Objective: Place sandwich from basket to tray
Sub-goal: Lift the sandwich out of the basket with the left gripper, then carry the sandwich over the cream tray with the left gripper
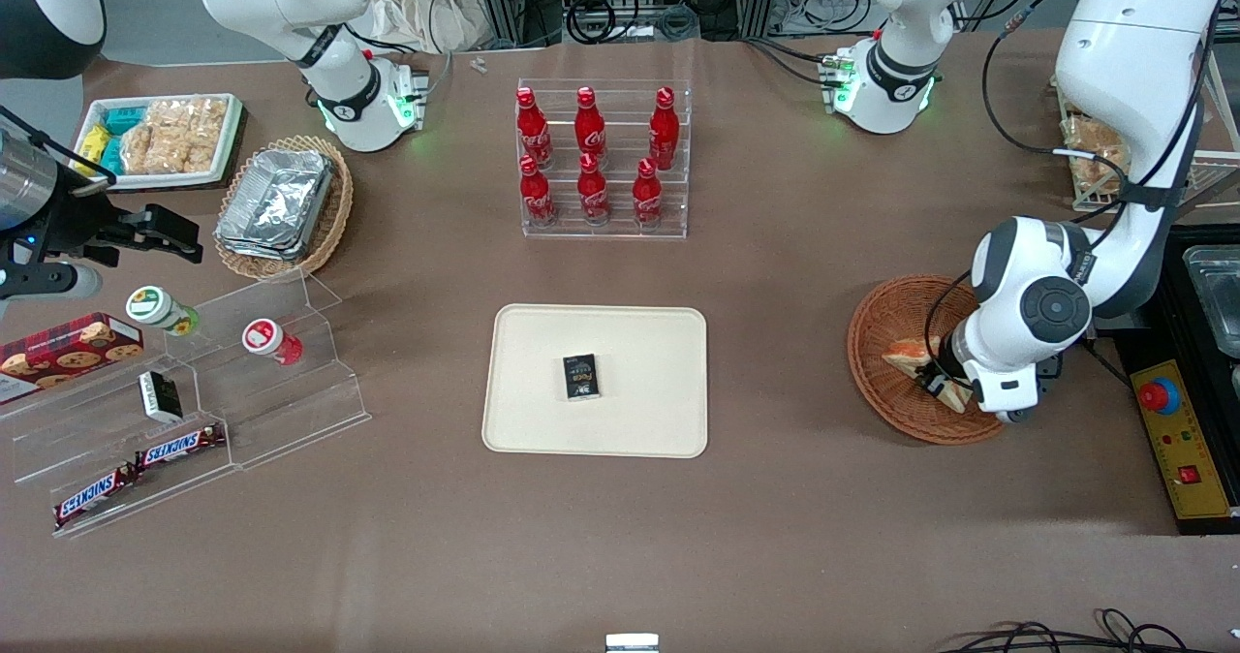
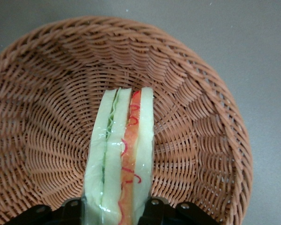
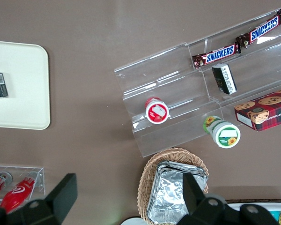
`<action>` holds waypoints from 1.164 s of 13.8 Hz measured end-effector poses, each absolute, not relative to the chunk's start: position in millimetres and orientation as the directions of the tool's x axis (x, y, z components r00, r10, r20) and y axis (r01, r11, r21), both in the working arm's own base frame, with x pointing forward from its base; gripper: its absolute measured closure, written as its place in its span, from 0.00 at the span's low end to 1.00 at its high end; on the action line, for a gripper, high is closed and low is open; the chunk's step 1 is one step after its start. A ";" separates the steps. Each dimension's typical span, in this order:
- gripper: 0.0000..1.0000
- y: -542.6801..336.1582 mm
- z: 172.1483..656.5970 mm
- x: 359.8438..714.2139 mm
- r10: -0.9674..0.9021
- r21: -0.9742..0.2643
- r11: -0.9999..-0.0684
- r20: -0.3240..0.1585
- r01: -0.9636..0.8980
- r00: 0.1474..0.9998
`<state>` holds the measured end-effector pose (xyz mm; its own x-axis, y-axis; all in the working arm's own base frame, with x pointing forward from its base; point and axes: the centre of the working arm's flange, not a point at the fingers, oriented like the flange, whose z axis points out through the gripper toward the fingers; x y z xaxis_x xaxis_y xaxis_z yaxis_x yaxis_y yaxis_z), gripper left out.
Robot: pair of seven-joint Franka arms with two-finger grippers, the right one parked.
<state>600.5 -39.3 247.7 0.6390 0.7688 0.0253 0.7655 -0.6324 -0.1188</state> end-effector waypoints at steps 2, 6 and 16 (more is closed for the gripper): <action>0.63 -43.9 269.7 610.9 0.768 -0.161 -0.629 0.020 0.761 0.640; 0.79 -103.0 361.6 633.1 0.706 -0.212 -0.691 0.009 0.691 0.709; 0.80 -323.2 426.1 556.2 0.145 -0.099 -0.987 -0.239 0.124 0.960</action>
<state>556.2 -323.2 426.1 0.9602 0.1448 -0.2390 0.1242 -0.9873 -0.0991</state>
